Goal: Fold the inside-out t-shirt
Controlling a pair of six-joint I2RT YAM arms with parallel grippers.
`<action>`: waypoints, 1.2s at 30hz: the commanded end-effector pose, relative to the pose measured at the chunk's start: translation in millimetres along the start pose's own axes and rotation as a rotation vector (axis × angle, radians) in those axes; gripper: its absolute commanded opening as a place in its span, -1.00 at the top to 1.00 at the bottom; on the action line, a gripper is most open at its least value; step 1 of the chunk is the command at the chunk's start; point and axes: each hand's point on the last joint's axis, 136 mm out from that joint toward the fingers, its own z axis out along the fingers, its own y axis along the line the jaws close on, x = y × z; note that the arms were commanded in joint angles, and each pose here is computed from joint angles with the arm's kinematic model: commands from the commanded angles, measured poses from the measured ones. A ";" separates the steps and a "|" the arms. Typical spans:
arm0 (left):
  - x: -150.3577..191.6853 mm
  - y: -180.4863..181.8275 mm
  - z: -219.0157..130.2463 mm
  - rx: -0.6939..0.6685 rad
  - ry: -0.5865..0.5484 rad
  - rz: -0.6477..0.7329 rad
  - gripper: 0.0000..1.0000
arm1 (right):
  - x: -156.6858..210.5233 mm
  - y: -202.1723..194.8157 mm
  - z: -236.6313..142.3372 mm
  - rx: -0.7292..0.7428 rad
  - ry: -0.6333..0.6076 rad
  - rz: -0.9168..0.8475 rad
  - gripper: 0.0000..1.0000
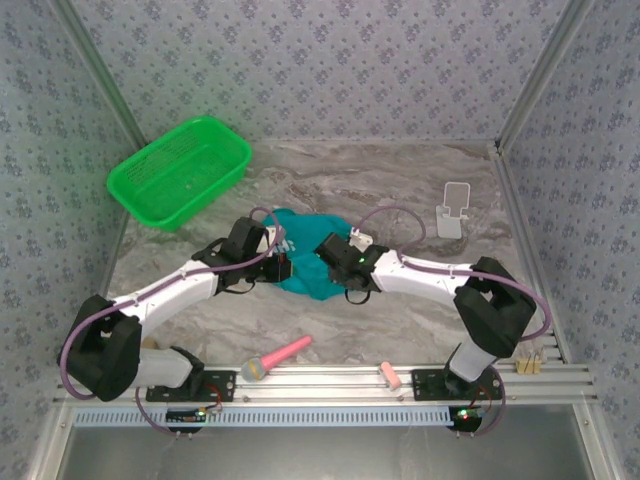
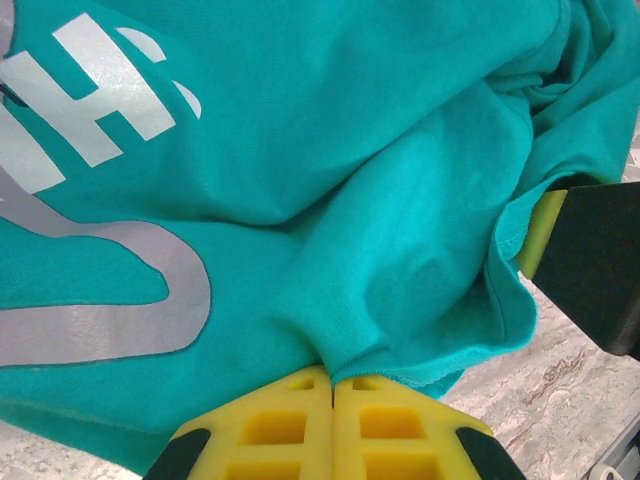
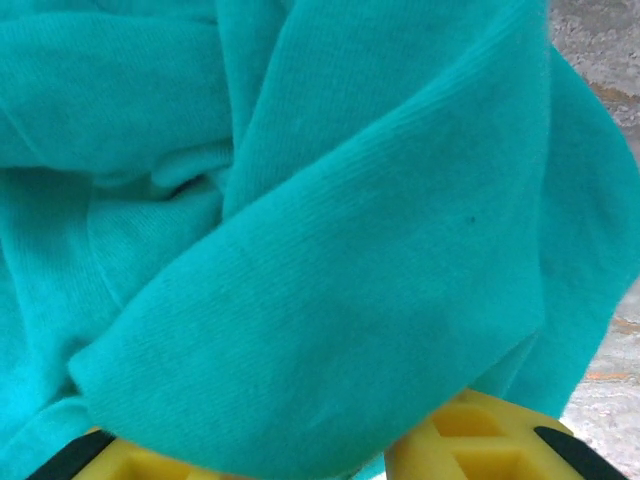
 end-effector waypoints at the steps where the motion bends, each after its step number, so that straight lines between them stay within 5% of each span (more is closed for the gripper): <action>1: -12.8 -11.8 -4.7 0.044 -0.033 0.001 0.91 | -3.8 -1.1 4.4 0.003 -0.027 0.055 0.28; 7: -14.4 -13.0 -6.1 0.049 -0.037 0.004 0.91 | -4.9 -4.1 -1.4 -0.011 -0.036 0.109 0.63; 19: -13.8 -13.0 -2.7 0.059 -0.032 -0.004 0.91 | 5.5 5.7 -0.9 -0.050 0.018 0.153 0.65; 23: -13.7 -12.6 -3.1 0.058 -0.033 -0.002 0.91 | 7.4 10.6 -4.9 -0.056 0.027 0.153 0.28; 29: -13.2 -11.6 -0.8 0.060 -0.034 -0.005 0.91 | 10.4 15.0 -8.6 -0.087 0.007 0.155 0.63; 36: -11.6 -11.3 0.5 0.065 -0.033 -0.008 0.91 | 11.6 17.2 -4.4 -0.086 0.010 0.153 0.67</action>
